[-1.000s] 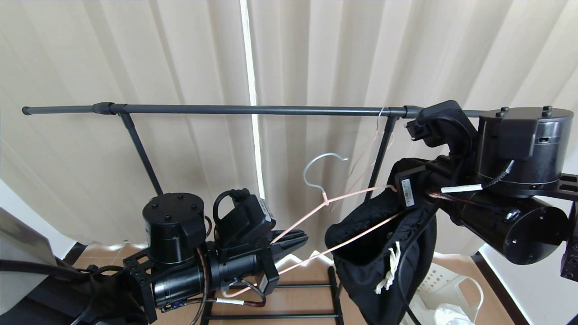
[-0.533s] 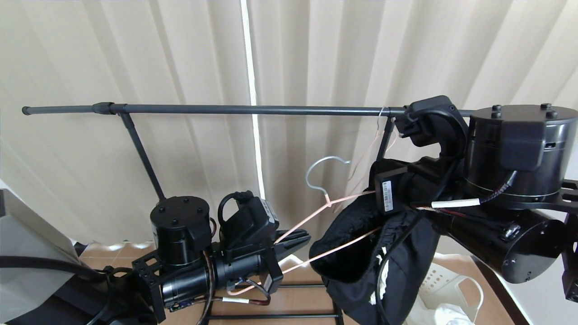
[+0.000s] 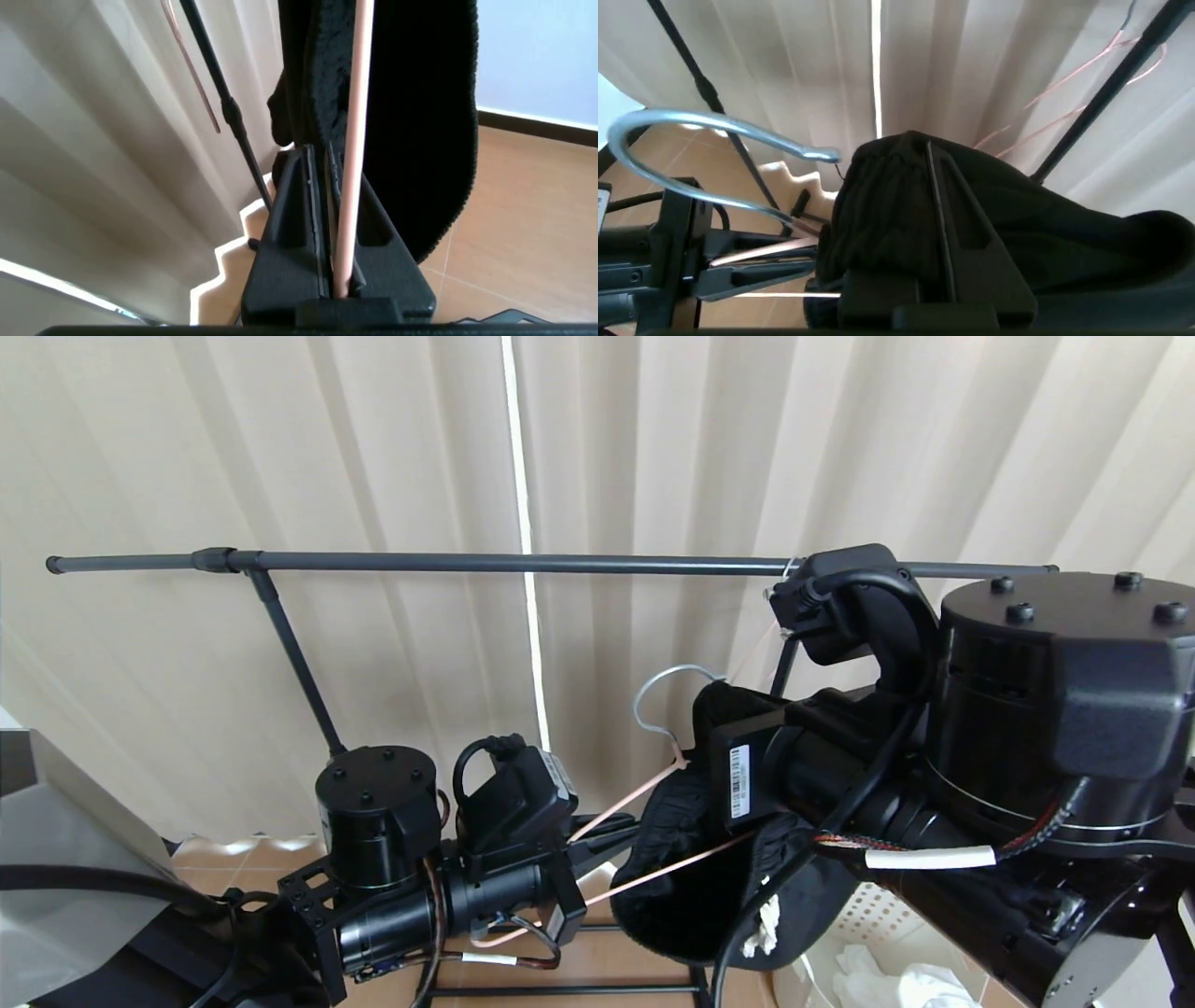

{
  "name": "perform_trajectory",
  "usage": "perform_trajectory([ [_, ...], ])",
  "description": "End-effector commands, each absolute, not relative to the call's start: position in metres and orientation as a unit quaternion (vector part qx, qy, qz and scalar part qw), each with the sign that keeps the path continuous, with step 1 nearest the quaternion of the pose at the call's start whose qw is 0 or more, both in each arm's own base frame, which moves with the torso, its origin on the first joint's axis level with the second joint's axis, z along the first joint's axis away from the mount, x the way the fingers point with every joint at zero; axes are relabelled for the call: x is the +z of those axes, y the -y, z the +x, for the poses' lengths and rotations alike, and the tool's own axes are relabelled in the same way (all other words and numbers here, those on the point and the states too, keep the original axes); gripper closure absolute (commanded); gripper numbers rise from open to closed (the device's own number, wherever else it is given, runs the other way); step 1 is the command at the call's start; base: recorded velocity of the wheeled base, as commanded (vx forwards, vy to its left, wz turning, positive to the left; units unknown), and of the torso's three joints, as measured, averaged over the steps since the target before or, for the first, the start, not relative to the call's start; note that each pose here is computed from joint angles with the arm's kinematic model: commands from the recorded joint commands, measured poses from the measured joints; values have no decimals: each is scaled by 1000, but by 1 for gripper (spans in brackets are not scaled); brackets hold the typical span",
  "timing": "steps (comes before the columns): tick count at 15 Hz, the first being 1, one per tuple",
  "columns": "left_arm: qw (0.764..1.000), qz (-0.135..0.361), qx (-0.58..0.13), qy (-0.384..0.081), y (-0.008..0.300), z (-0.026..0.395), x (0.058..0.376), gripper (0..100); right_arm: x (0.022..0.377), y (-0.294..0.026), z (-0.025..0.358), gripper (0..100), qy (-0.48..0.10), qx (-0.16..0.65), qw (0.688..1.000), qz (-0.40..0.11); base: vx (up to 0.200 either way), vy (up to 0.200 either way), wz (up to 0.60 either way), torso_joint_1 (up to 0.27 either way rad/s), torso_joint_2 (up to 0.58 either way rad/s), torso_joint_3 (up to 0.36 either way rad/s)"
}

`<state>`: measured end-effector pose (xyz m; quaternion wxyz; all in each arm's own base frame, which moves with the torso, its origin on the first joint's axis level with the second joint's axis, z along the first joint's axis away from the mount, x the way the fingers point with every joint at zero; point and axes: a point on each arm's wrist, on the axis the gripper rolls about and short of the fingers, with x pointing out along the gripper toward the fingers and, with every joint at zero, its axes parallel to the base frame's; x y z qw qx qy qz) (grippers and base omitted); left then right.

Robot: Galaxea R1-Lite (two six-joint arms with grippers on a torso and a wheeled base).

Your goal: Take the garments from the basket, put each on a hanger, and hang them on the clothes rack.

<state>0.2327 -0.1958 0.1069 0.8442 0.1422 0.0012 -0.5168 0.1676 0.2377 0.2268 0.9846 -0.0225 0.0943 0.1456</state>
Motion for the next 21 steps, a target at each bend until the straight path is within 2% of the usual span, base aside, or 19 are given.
perform_trajectory([
  [1, 844, 142, -517, 0, 195, 232, 108, 100, 225, -241, 168, 100, -96, 148, 984, -22, 0, 0, 0, 0, 0, 0],
  [4, 845, 142, -516, 3, 195, 232, 108, 100, 228, -237, 170, 100, -93, 140, 986, -18, 0, 0, 0, 0, 0, 0],
  [7, 848, 140, -511, 19, 194, 231, 113, 100, 234, -225, 182, 100, -83, 96, 992, -14, 0, 0, 0, 0, 0, 0],
  [11, 847, 141, -512, 10, 189, 225, 110, 100, 243, -217, 188, 100, -72, 81, 994, -4, 0, 0, 0, 0, 0, 0],
  [14, 848, 139, -511, 20, 188, 223, 111, 100, 243, -220, 188, 100, -72, 86, 994, -1, 0, 0, 0, 0, 0, 0],
  [21, 851, 119, -511, 7, 188, 224, 110, 100, 242, -235, 173, 100, -75, 125, 989, 13, 0, 0, 0, 0, 0, 0],
])
